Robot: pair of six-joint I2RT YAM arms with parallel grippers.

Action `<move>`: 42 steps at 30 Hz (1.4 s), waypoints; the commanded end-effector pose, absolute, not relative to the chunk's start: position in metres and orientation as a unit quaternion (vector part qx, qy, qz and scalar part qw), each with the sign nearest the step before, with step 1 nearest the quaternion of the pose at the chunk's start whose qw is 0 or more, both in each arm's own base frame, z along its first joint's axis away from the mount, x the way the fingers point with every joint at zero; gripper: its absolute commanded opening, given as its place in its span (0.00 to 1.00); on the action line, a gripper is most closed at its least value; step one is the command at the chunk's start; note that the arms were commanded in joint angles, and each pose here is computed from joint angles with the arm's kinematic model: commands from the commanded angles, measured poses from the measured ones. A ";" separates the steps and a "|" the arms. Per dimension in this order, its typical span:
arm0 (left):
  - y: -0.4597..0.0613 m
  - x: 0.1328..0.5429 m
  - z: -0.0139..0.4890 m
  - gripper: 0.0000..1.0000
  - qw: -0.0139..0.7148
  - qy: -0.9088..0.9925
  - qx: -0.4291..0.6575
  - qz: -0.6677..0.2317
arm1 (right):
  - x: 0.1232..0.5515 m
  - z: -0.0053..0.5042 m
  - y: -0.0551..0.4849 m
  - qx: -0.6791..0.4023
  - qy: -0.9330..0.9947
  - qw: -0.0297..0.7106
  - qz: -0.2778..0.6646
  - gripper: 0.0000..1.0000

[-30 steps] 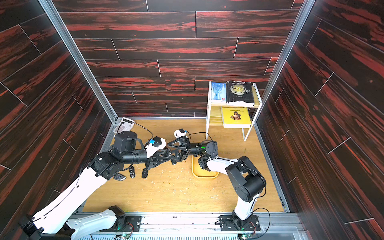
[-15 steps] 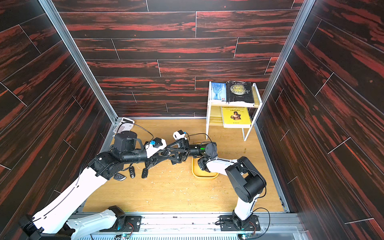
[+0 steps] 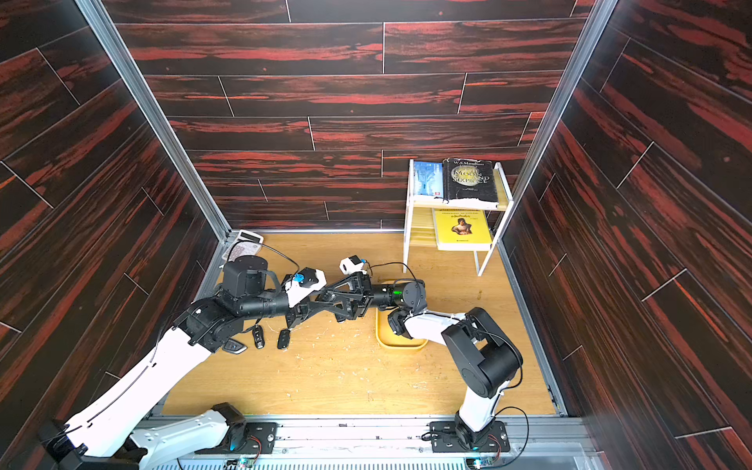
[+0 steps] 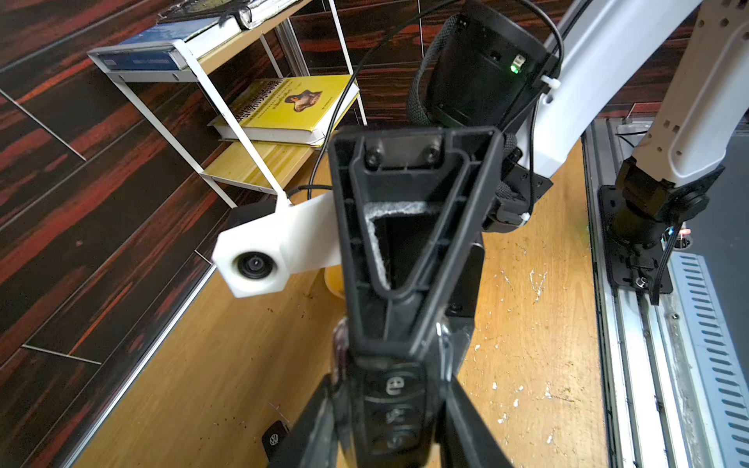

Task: Place the car key into the storage box
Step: Pick up the car key from the center of the board.

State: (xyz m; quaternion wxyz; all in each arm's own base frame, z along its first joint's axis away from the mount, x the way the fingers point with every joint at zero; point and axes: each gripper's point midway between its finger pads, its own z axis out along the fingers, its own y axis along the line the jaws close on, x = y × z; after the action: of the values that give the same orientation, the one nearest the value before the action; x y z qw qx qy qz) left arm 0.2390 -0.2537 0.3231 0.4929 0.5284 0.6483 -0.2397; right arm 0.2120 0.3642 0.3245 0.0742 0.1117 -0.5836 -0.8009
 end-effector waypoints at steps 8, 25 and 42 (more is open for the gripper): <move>-0.255 0.233 0.344 0.11 0.539 0.613 0.520 -0.251 | 0.176 0.376 0.346 0.160 -0.518 0.090 -0.836 0.77; -0.252 0.230 0.343 0.08 0.545 0.612 0.518 -0.246 | 0.179 0.377 0.348 0.155 -0.514 0.087 -0.839 0.71; -0.247 0.231 0.342 0.06 0.560 0.611 0.505 -0.240 | 0.183 0.383 0.348 0.153 -0.506 0.081 -0.845 0.86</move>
State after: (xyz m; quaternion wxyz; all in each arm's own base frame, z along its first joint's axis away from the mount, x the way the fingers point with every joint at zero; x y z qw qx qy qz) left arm 0.2332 -0.2498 0.3336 0.5414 0.5123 0.6212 -0.2419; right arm 0.2077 0.3697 0.3427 0.0652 0.1179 -0.5658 -0.8135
